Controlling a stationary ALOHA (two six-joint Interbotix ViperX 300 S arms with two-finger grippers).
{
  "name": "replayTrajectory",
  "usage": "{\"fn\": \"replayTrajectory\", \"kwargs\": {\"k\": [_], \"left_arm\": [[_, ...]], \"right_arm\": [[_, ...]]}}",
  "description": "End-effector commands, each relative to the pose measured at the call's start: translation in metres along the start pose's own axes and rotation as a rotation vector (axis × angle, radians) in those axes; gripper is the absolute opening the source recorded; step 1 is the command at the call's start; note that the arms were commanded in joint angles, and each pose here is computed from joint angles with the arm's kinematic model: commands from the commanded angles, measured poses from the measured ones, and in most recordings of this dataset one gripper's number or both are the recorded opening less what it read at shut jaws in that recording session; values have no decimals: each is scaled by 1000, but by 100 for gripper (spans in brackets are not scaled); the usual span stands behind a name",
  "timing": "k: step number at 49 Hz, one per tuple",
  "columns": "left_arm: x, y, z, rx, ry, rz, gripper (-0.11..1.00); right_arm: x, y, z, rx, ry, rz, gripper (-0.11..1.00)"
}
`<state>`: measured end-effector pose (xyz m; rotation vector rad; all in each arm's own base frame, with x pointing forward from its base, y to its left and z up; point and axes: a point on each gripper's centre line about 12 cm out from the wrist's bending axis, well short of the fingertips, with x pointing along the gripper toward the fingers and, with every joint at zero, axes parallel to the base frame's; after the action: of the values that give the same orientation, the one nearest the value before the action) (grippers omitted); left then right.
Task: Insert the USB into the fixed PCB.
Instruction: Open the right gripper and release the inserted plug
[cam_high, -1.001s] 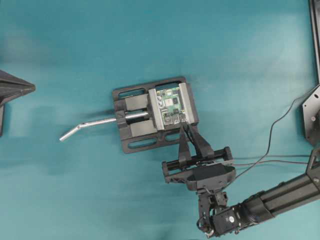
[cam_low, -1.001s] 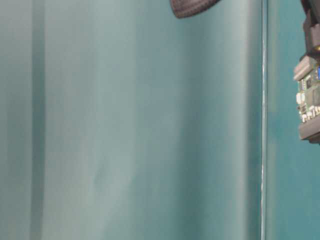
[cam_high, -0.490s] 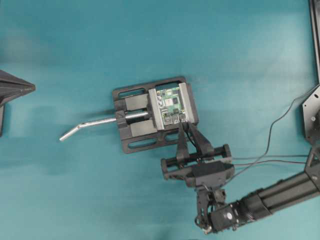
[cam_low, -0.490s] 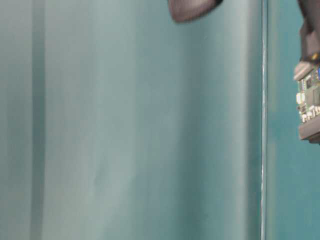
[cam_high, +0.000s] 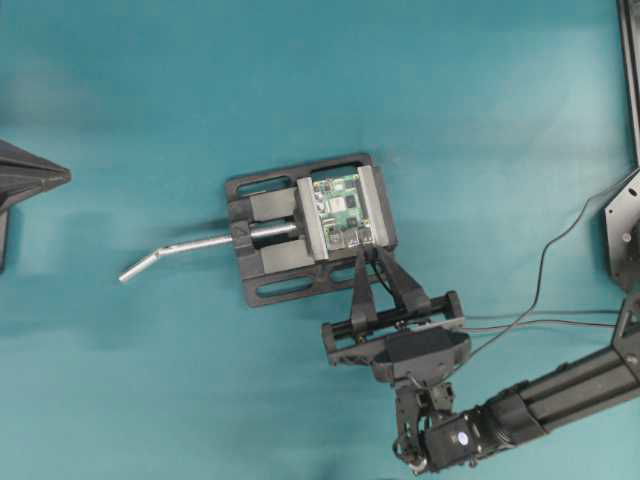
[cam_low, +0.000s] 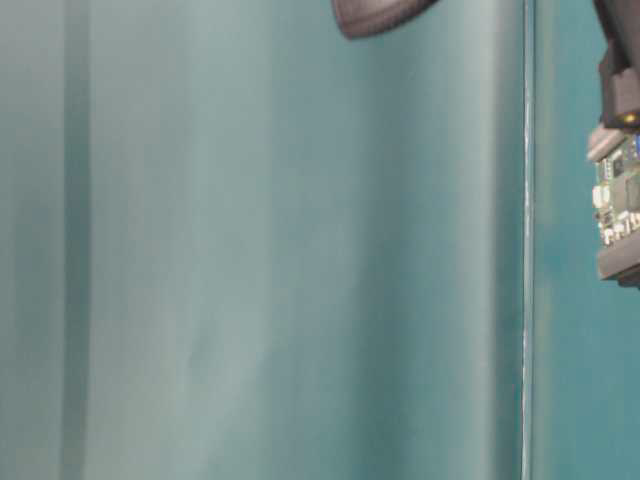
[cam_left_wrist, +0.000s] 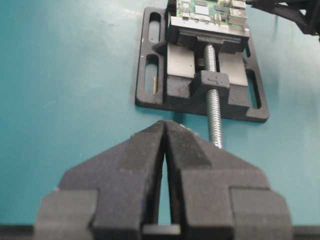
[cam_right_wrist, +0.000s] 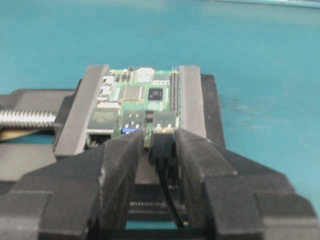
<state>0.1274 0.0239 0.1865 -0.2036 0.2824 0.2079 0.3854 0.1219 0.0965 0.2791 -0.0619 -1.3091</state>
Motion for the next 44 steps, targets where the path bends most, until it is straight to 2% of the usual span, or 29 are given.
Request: {"fn": "replayTrajectory", "kwargs": {"k": [1,32,36,44], "left_arm": [[-1,-1,10,-5,-20,0,0],[-1,-1,10,-4,-20,0,0],[-1,-1,10,-4,-22,0,0],[-1,-1,10,-5,-22,0,0]], "right_arm": [[-11,8,18,50,19,16,38],[-27,4,17,40,37,45,39],[-27,3,18,40,37,45,42],[-26,2,18,36,42,38,56]]}}
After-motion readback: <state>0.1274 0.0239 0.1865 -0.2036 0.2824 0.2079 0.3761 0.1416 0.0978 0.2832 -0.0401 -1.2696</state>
